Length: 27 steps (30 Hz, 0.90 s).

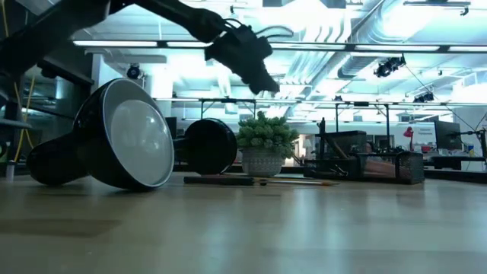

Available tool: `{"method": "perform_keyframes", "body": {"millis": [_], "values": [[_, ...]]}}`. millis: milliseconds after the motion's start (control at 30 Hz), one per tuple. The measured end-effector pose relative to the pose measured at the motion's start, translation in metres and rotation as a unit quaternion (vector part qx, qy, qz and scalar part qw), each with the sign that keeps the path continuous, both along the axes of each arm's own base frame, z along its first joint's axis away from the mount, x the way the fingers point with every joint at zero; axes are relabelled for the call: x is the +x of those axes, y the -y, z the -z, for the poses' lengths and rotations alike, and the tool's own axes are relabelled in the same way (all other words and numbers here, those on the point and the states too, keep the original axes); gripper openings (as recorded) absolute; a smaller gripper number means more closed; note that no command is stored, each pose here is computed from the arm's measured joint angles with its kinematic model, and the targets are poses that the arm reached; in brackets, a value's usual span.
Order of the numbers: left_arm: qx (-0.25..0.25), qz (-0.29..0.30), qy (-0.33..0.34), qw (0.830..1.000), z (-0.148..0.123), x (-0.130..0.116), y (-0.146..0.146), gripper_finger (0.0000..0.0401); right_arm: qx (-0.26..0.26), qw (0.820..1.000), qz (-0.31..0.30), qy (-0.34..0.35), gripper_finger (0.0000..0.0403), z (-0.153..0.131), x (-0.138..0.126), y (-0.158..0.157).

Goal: Pick and place office supplies into organizer
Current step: Put the bottom pencil into the top left section of the desk organizer

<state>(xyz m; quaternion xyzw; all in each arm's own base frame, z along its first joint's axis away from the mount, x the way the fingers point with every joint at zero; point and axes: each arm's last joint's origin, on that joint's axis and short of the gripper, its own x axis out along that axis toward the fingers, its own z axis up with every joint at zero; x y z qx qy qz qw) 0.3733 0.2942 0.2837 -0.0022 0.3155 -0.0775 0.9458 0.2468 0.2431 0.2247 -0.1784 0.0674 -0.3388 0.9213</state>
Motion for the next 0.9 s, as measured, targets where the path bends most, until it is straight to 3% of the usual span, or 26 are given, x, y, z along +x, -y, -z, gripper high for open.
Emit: {"method": "perform_keyframes", "body": {"millis": [200, 367, 600, 733, 900], "values": [[-0.048, 0.064, -0.046, 0.996, 0.001, -0.011, 0.021, 0.0034, 0.008, 1.0, 0.001, -0.006, 0.0112, 0.001, 0.006, 0.006], [-0.093, 0.096, -0.035, 0.99, 0.004, -0.009, 0.035, 0.0011, 0.016, 1.0, -0.003, -0.011, 0.0112, 0.002, 0.008, 0.008], [-0.116, 0.093, -0.093, 0.985, 0.025, -0.034, 0.06, 0.0001, 0.024, 1.0, -0.007, -0.017, 0.0112, 0.009, 0.004, 0.013], [-0.103, 0.053, -0.092, 0.989, 0.038, -0.059, 0.078, 0.0001, 0.034, 0.999, -0.012, -0.022, 0.0112, 0.011, 0.004, 0.014], [-0.064, -0.074, -0.076, 0.992, 0.056, -0.096, 0.105, 0.0001, 0.041, 0.999, -0.012, -0.029, 0.0112, 0.012, 0.007, 0.018]]}}
